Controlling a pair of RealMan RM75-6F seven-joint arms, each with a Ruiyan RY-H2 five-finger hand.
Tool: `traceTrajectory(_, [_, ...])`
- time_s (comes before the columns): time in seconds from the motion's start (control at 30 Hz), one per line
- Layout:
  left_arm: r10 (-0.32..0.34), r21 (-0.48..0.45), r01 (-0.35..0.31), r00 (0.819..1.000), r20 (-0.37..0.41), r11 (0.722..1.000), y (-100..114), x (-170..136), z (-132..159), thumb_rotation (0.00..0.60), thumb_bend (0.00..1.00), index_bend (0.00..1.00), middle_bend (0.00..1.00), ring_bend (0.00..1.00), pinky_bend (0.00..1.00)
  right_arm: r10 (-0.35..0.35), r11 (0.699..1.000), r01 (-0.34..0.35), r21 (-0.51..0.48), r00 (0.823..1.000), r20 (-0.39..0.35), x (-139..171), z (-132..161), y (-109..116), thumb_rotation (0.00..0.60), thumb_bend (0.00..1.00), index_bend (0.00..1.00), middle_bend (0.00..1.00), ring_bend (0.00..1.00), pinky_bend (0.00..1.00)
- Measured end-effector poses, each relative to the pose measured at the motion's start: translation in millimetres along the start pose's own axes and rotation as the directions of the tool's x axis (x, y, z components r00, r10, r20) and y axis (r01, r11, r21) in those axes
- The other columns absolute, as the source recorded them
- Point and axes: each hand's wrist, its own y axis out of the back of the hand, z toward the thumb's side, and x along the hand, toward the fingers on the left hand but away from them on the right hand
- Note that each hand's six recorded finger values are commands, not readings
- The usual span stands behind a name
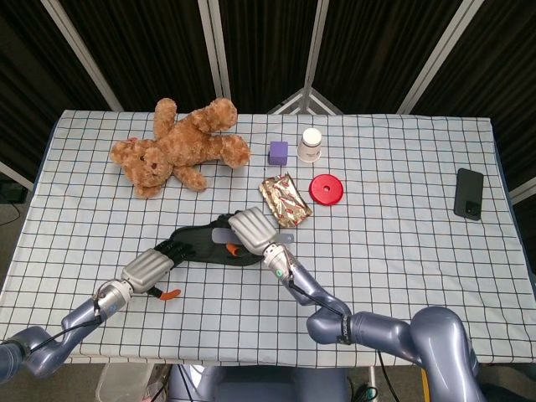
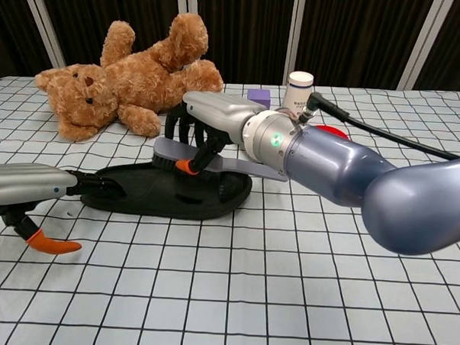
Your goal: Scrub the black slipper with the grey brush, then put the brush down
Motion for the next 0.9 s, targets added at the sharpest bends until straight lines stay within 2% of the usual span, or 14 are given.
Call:
traceTrajectory(0.27, [-0.001,0.005,0.001,1.000,-0.003,1.000,-0.9,-3.0,-0.7,0.401,0.45,0.01,0.02,0.03,0.07,0.009,1.000,-0.010,0.025,0.999,0.042,9.1,-25.8,1.2,0.600,0.47,0.77,0.62,0.54,0.57])
traceTrajectory(0.43, [-0.001,0.006,0.001,1.000,-0.002,1.000,-0.9,-3.4,0.2,0.403,0.45,0.01,0.02,0.03,0.07,0.016,1.000,-0.017,0.022,0.999,0.041,11.5,-25.5,0.3,0.600,0.47,0.77,0.62,0.54,0.57])
traceTrajectory(0.9, [0.002,0.009,-0.002,1.000,0.002,1.000,-0.7,-4.5,2.5,0.403,0.45,0.01,0.02,0.03,0.07,0.021,1.000,-0.022,-0.009,0.997,-0.074,13.2,36.7,-7.7,0.600,0.47,0.77,0.62,0.54,0.57])
